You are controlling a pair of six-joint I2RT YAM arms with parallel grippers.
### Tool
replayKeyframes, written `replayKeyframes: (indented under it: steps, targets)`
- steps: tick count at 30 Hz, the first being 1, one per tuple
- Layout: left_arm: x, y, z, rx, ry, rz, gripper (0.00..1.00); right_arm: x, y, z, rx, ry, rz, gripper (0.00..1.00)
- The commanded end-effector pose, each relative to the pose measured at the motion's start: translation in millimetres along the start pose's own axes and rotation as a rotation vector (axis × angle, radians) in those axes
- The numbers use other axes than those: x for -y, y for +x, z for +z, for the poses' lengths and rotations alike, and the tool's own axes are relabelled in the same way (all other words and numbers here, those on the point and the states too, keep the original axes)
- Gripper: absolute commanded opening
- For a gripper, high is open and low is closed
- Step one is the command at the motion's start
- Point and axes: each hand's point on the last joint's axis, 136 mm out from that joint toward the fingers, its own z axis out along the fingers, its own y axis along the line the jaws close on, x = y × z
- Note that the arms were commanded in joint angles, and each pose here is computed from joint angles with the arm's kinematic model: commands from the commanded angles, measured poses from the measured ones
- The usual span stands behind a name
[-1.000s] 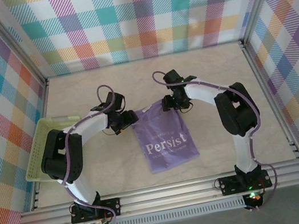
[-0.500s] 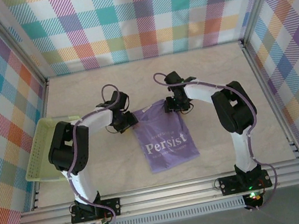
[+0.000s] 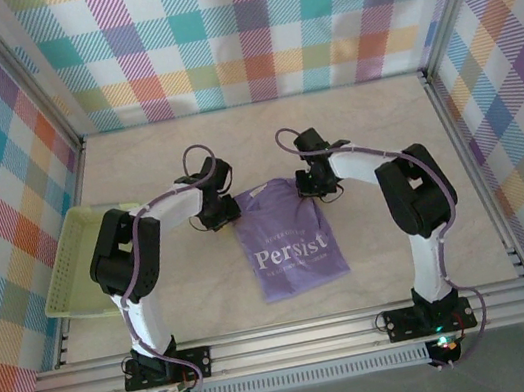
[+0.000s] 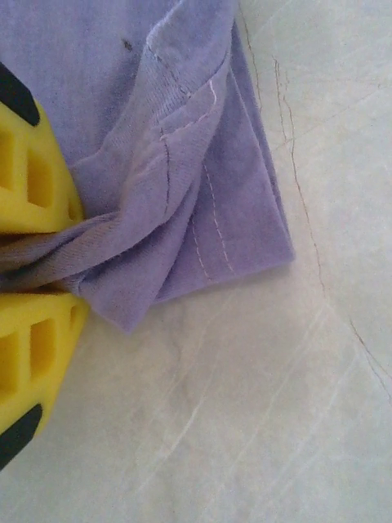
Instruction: Fold the inside-out t-shirt
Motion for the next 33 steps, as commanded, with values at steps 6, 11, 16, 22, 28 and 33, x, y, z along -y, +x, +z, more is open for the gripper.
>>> replayKeyframes:
  steps: [6, 11, 16, 22, 28, 33]
  targets:
    - [71, 15, 15, -0.003, 0.253, 0.092, 0.32, -19, 55, 17, -0.136, -0.071, 0.007, 0.15]
    - [71, 18, 26, -0.027, 0.251, 0.075, 0.3, -15, 56, 13, -0.122, -0.055, 0.013, 0.12]
    - [67, 15, 31, -0.017, 0.218, 0.08, 0.19, -11, 53, 9, -0.101, -0.035, 0.016, 0.07]
    - [69, 2, 7, 0.044, 0.277, 0.053, 0.0, -21, 40, -11, -0.059, -0.152, 0.047, 0.0]
    - [69, -11, -41, 0.134, 0.422, 0.014, 0.0, -37, 20, -49, 0.006, -0.321, 0.079, 0.0]
    - [62, -24, -88, 0.248, 0.461, 0.013, 0.0, -43, -2, -79, 0.08, -0.374, 0.07, 0.0]
